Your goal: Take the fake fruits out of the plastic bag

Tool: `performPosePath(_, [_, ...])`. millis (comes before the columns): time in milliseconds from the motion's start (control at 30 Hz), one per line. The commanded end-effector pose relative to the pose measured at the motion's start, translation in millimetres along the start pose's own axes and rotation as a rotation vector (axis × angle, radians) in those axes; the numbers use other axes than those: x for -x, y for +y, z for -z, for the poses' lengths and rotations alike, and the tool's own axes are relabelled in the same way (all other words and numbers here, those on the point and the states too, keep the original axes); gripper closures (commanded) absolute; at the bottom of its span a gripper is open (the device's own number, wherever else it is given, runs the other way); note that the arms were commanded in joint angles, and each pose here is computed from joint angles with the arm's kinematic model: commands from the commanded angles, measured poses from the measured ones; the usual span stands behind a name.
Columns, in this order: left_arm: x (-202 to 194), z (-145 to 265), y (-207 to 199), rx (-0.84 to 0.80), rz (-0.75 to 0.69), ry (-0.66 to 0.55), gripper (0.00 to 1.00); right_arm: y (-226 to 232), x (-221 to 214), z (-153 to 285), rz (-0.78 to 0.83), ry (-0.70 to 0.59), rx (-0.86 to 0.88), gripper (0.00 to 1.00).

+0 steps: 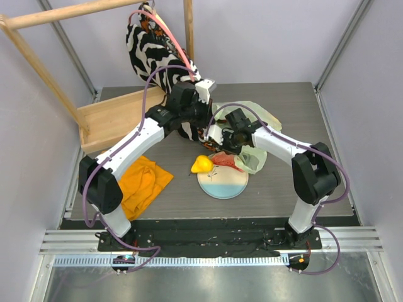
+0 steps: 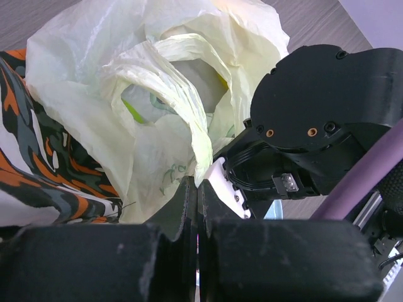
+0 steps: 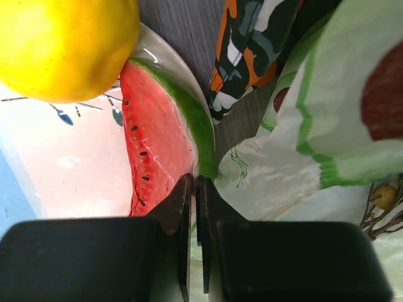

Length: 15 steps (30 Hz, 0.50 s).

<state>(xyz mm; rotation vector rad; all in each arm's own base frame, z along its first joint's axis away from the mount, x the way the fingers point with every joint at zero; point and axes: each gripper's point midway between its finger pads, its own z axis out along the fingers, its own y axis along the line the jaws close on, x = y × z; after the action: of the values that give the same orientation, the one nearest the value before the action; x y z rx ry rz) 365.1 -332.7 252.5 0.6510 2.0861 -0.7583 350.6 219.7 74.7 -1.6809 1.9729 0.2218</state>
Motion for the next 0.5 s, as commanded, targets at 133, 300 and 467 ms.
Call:
performPosePath(133, [12,8,-16,-0.047,-0.023,-0.038,1.0,-14,24,10,-0.026,-0.08,-0.048,0.61])
performPosePath(300, [15,7,-14,-0.041,-0.033,-0.041,1.0,-11,43,66,-0.088,-0.154,-0.087,0.43])
performPosePath(467, [10,4,-14,-0.043,-0.032,-0.027,1.0,-14,29,126,-0.208,-0.212,-0.125,0.45])
